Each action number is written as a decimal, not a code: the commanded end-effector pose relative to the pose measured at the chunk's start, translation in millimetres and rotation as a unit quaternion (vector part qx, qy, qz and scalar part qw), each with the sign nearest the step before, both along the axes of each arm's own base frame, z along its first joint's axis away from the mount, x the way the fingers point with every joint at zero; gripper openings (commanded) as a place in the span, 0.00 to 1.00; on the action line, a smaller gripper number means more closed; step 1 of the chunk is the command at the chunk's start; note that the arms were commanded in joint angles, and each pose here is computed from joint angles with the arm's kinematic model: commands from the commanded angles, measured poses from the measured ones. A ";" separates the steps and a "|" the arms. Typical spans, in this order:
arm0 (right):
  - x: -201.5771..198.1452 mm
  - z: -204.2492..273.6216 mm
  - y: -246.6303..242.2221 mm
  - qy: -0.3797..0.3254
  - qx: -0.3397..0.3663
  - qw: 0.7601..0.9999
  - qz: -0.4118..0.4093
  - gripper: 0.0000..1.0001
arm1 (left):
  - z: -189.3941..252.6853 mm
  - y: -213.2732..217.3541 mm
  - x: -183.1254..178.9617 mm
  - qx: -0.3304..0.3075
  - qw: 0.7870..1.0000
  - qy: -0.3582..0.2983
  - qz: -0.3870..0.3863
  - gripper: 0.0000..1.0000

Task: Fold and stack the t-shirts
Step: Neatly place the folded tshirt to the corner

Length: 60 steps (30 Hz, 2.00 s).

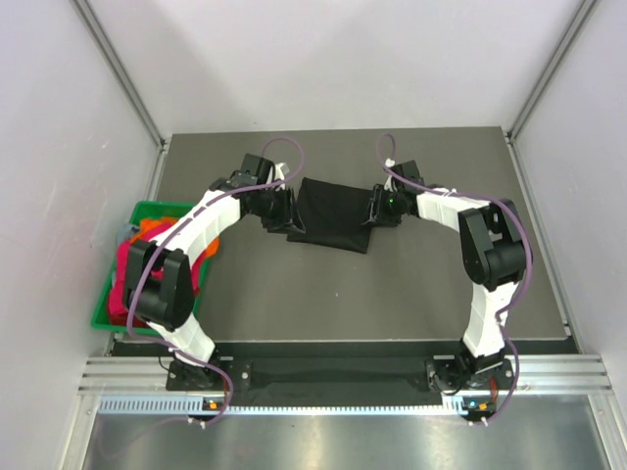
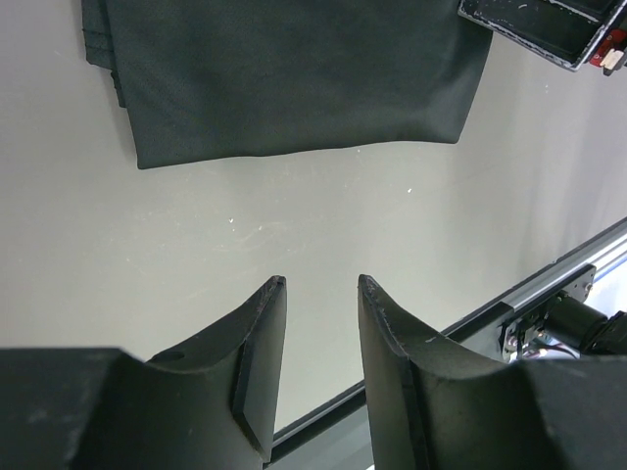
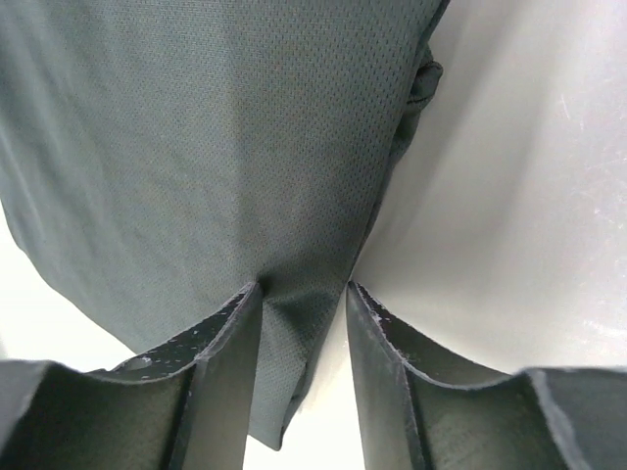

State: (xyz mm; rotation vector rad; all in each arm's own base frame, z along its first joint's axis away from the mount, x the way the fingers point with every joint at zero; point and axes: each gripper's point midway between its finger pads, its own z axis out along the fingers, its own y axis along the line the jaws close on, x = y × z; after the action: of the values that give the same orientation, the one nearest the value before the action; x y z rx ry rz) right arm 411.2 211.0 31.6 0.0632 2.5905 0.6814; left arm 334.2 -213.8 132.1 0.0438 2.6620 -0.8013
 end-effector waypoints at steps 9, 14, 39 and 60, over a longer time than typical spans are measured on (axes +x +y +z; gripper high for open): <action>6.9 -8.6 -14.0 -0.028 -0.026 0.999 0.011 0.14 | 20.9 -1.7 7.0 -0.007 0.999 -0.036 -0.007 0.40; 26.3 6.1 -35.8 -0.046 -0.041 0.998 -0.001 0.00 | 16.2 -0.1 5.0 -0.004 1.000 -0.030 -0.008 0.40; 100.4 6.7 -224.7 -0.001 -0.115 0.990 -0.080 0.00 | -2.0 -4.4 2.0 -0.007 1.000 0.002 -0.011 0.40; 124.2 18.8 -329.3 -0.016 -0.147 0.974 -0.169 0.00 | -1.4 -4.5 2.3 -0.008 1.000 0.001 -0.011 0.40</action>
State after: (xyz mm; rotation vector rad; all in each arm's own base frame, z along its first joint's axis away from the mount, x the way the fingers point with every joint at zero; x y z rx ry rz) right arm 522.1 -91.9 37.1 0.3797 2.5762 0.2602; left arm 333.3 -215.1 118.5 0.0376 2.7024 -0.8042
